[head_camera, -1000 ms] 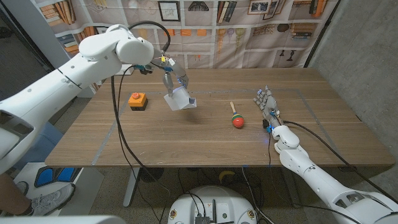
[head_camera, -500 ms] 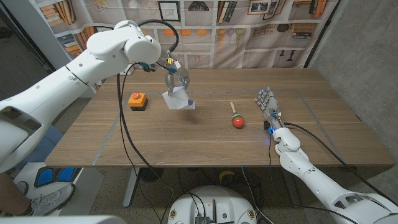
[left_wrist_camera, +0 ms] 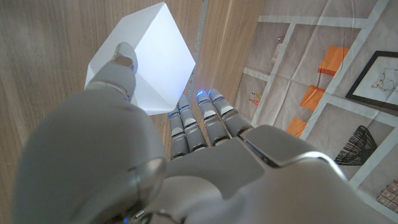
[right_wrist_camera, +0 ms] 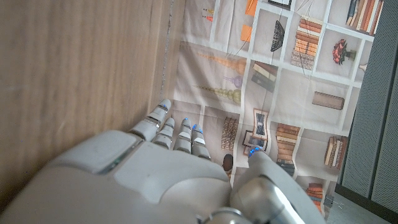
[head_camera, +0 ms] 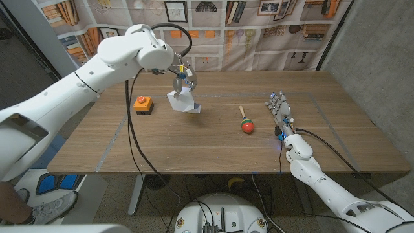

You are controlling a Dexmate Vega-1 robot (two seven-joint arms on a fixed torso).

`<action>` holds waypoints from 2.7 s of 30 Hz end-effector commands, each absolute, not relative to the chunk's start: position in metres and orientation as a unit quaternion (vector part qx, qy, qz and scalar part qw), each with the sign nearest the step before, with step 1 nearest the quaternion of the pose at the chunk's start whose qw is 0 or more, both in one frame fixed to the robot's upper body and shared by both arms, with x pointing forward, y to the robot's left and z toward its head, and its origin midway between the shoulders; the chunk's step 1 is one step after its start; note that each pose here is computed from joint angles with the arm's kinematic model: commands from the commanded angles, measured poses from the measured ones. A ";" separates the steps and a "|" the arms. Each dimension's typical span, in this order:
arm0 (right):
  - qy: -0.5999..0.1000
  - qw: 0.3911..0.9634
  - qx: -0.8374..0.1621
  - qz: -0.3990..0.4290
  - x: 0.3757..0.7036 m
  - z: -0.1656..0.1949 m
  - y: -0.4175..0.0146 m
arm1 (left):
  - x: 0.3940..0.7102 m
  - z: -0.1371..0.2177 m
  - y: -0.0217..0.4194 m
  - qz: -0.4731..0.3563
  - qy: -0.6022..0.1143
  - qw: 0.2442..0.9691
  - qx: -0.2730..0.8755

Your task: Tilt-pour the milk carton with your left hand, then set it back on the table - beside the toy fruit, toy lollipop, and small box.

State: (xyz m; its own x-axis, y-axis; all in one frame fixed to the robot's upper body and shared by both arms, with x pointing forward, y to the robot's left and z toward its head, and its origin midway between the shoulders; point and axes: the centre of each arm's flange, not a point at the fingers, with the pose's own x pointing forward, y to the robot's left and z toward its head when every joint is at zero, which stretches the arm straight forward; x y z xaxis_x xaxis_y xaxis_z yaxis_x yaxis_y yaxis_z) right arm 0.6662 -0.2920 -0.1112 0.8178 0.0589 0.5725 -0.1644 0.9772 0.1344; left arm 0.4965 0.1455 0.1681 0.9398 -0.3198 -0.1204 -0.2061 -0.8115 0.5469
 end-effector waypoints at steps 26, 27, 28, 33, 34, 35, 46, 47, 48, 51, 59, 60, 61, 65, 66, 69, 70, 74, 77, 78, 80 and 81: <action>-0.296 0.948 0.105 0.044 0.671 -0.118 -0.301 | 0.492 0.133 0.129 0.003 -0.148 0.210 0.966; -0.296 0.948 0.106 0.044 0.671 -0.118 -0.301 | 0.492 0.132 0.129 0.005 -0.150 0.207 0.967; -0.297 0.948 0.107 0.044 0.671 -0.118 -0.301 | 0.492 0.132 0.129 0.009 -0.150 0.203 0.968; -0.298 0.947 0.108 0.044 0.671 -0.118 -0.301 | 0.492 0.130 0.128 0.012 -0.148 0.198 0.969; -0.298 0.947 0.108 0.044 0.671 -0.117 -0.300 | 0.492 0.129 0.128 0.012 -0.147 0.196 0.969; -0.298 0.947 0.108 0.044 0.671 -0.117 -0.300 | 0.492 0.129 0.128 0.011 -0.145 0.196 0.970; -0.300 0.946 0.111 0.042 0.669 -0.119 -0.301 | 0.485 0.129 0.124 0.020 -0.135 0.187 0.973; -0.300 0.946 0.112 0.042 0.669 -0.119 -0.301 | 0.484 0.128 0.124 0.021 -0.136 0.186 0.973; -0.300 0.946 0.112 0.042 0.669 -0.119 -0.301 | 0.484 0.128 0.124 0.021 -0.135 0.186 0.973; -0.301 0.946 0.115 0.043 0.669 -0.120 -0.301 | 0.483 0.127 0.122 0.023 -0.136 0.182 0.974; -0.303 0.945 0.116 0.042 0.668 -0.121 -0.303 | 0.482 0.123 0.117 0.030 -0.138 0.162 0.977; -0.303 0.945 0.116 0.042 0.668 -0.121 -0.303 | 0.482 0.123 0.116 0.029 -0.138 0.163 0.976; -0.304 0.945 0.116 0.042 0.668 -0.121 -0.304 | 0.482 0.123 0.116 0.029 -0.138 0.165 0.976; -0.305 0.944 0.116 0.042 0.667 -0.121 -0.305 | 0.483 0.122 0.114 0.032 -0.139 0.166 0.976; -0.305 0.944 0.116 0.042 0.667 -0.120 -0.305 | 0.483 0.122 0.114 0.032 -0.140 0.169 0.975; -0.305 0.944 0.116 0.042 0.666 -0.120 -0.305 | 0.483 0.124 0.116 0.028 -0.141 0.195 0.970; -0.305 0.945 0.115 0.042 0.666 -0.120 -0.306 | 0.483 0.125 0.117 0.028 -0.139 0.201 0.969; -0.305 0.945 0.114 0.040 0.665 -0.119 -0.307 | 0.485 0.129 0.121 0.023 -0.138 0.233 0.962; -0.305 0.945 0.115 0.040 0.665 -0.119 -0.307 | 0.486 0.131 0.123 0.017 -0.139 0.256 0.956; -0.304 0.945 0.114 0.040 0.665 -0.119 -0.307 | 0.486 0.131 0.124 0.016 -0.140 0.263 0.954; -0.304 0.945 0.114 0.039 0.664 -0.120 -0.308 | 0.487 0.131 0.126 0.013 -0.141 0.276 0.951; -0.304 0.945 0.114 0.038 0.664 -0.120 -0.308 | 0.488 0.131 0.126 0.011 -0.141 0.279 0.950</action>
State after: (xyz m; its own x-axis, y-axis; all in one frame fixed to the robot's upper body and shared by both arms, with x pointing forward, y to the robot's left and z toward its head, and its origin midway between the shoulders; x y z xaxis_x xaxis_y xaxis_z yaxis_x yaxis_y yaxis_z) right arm 0.6662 -0.3053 -0.1202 0.8116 0.0083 0.5842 -0.1480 0.9702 0.1918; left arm 0.4840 0.1191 0.1268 0.9598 -0.2589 0.1080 -0.2803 -0.8708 0.4039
